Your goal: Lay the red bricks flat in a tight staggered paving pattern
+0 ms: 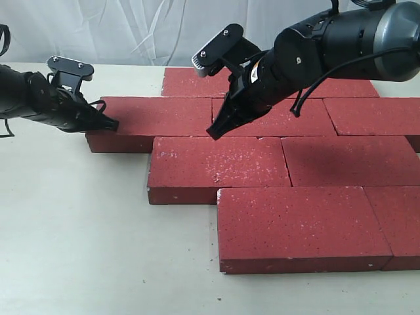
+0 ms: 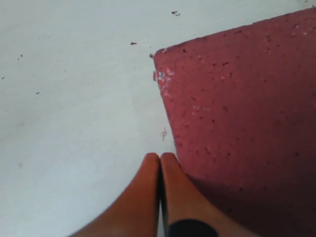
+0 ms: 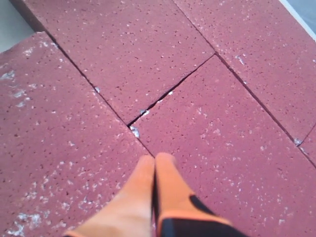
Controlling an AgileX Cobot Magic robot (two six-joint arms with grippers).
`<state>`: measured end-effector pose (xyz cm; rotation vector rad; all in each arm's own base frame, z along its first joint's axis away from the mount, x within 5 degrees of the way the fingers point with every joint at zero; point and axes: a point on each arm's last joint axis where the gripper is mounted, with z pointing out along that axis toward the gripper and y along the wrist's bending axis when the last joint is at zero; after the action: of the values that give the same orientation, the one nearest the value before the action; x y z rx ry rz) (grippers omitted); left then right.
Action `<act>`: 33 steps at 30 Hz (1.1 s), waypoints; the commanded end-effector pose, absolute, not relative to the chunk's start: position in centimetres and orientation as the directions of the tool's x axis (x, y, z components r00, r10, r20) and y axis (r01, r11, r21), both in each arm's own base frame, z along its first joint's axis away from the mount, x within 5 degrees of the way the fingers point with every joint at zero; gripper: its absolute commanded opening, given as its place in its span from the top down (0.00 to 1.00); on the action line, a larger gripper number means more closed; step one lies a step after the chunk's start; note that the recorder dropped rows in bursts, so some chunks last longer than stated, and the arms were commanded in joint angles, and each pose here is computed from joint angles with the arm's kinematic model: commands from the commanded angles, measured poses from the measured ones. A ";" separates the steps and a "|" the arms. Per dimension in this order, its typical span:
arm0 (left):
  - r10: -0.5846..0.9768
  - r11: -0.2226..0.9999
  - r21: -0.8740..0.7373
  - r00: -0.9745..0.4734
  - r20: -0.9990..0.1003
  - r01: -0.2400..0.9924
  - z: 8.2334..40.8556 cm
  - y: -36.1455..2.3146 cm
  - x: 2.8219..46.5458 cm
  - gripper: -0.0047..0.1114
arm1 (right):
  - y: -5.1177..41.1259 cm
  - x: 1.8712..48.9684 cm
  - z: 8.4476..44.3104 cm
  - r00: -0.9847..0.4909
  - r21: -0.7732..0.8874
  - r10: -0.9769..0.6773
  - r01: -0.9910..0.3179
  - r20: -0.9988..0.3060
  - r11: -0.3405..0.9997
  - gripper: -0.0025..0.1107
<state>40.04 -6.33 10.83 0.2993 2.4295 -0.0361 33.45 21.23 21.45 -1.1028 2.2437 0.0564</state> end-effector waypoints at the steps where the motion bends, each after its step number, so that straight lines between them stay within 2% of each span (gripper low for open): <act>1: 0.223 0.969 0.055 -0.759 -0.612 0.241 10.4 -6.2 40.0 0.96 | 21.1 33.5 21.6 -0.446 -0.231 -0.696 -0.723 -0.563 0.651 0.99; 11: 0.142 0.987 0.032 -0.779 -0.611 0.155 10.4 -3.8 40.3 0.96 | 21.1 33.5 21.6 -0.446 -0.231 -0.696 -0.723 -0.563 0.651 0.99; 19: 0.131 0.989 0.032 -0.778 -0.615 0.142 10.6 -3.2 40.3 0.96 | 21.1 33.5 21.6 -0.445 -0.231 -0.695 -0.723 -0.564 0.651 0.99; 29: 0.124 0.989 0.015 -0.760 -0.638 0.149 15.0 -2.9 39.6 0.96 | 21.5 32.9 22.3 -0.460 -0.194 -0.669 -0.721 -0.584 0.666 0.99; 33: 0.125 0.987 0.001 -0.766 -0.631 0.161 16.5 -3.0 39.0 0.96 | 21.1 33.1 22.8 -0.349 -0.319 -0.764 -0.756 -0.542 0.572 0.99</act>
<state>39.41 -2.84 15.17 0.2078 2.4479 -0.0436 33.11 21.50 22.09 -1.1061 2.2239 0.0766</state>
